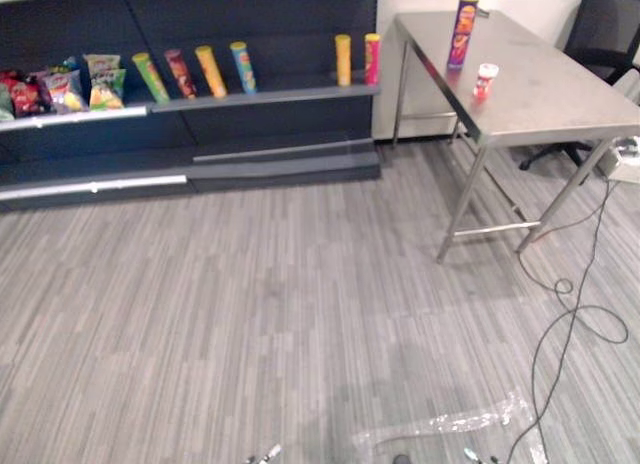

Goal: Put the gum and the chips on the shelf.

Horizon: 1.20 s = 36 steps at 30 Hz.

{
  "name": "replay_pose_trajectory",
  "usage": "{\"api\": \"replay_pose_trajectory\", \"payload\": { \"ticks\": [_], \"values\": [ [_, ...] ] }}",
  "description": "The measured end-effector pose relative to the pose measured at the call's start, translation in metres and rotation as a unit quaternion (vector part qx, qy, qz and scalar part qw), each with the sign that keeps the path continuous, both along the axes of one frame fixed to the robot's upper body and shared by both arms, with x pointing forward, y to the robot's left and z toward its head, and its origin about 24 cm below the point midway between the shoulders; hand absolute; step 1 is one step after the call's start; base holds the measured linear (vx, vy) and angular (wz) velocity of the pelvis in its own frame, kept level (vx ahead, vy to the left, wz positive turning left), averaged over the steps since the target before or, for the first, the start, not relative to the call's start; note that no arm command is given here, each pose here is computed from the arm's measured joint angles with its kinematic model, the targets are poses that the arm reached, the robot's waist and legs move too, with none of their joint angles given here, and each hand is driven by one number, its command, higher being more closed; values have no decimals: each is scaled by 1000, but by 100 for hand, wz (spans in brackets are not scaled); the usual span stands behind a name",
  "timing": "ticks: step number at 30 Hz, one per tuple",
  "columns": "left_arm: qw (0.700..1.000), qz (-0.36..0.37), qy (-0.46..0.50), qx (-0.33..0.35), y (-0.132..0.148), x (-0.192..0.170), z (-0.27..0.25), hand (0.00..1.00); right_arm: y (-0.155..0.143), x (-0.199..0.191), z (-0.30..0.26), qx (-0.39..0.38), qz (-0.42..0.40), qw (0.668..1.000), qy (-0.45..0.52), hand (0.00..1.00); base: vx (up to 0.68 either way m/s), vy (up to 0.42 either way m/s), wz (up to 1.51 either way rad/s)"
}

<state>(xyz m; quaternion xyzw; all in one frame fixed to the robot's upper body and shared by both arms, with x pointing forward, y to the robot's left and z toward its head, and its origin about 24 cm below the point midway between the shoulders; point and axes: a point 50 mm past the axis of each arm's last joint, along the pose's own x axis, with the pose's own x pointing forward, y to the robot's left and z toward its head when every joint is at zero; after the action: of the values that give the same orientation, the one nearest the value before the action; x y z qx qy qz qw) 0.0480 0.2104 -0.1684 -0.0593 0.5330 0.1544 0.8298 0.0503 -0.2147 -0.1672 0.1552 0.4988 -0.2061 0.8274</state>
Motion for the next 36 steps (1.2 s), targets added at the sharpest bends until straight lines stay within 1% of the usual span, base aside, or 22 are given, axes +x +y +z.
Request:
{"api": "replay_pose_trajectory", "payload": {
  "ticks": [4, 5, 8, 11, 15, 17, 21, 27, 31, 33, 36],
  "values": [
    [1000, 2, -2, 0, 1, 1, 0, 0, 0, 1, 0, -1, 3, 1000, -2, 0, -9, -30, 1],
    [1000, 11, -6, -3, 0, 3, 0, 0, 0, 4, 1, -2, 4, 1000, -7, 0, -35, -31, -3],
    [1000, 8, -21, 2, 4, 13, 3, 0, 0, 18, 3, -1, 6, 1000, -29, 0, -67, -37, 2],
    [999, 23, -34, 0, 6, 19, 4, 0, 1, 21, 4, 11, -7, 999, -38, 0, -69, -74, 11],
    [999, 30, -41, 2, 12, 23, 6, 0, 4, 18, 2, 15, -8, 999, -34, 0, -54, -116, 27],
    [998, 49, -49, -1, 17, 24, 7, 0, 4, 15, 2, 15, -10, 999, -31, 0, -44, -246, 28],
    [995, 81, -49, -11, 14, 19, 6, 0, -1, 8, 2, 9, -15, 1000, -22, 0, 51, -59, 13],
    [992, 113, -54, -26, 10, 19, 5, 0, -1, 19, 3, 3, -17, 999, -30, 0, 181, 176, -16],
    [992, 110, -54, -33, 5, 19, 4, 0, -5, 24, 5, -3, -14, 999, -34, 0, 384, 382, -42],
    [992, 108, -55, -27, 12, 17, 5, 0, 0, 26, 4, 6, -15, 999, -36, 0, 485, 332, -36],
    [993, 102, -56, -27, 12, 18, 6, 0, 2, 26, 3, 12, -26, 999, -38, 0, 461, 316, -26]
  ]
}}
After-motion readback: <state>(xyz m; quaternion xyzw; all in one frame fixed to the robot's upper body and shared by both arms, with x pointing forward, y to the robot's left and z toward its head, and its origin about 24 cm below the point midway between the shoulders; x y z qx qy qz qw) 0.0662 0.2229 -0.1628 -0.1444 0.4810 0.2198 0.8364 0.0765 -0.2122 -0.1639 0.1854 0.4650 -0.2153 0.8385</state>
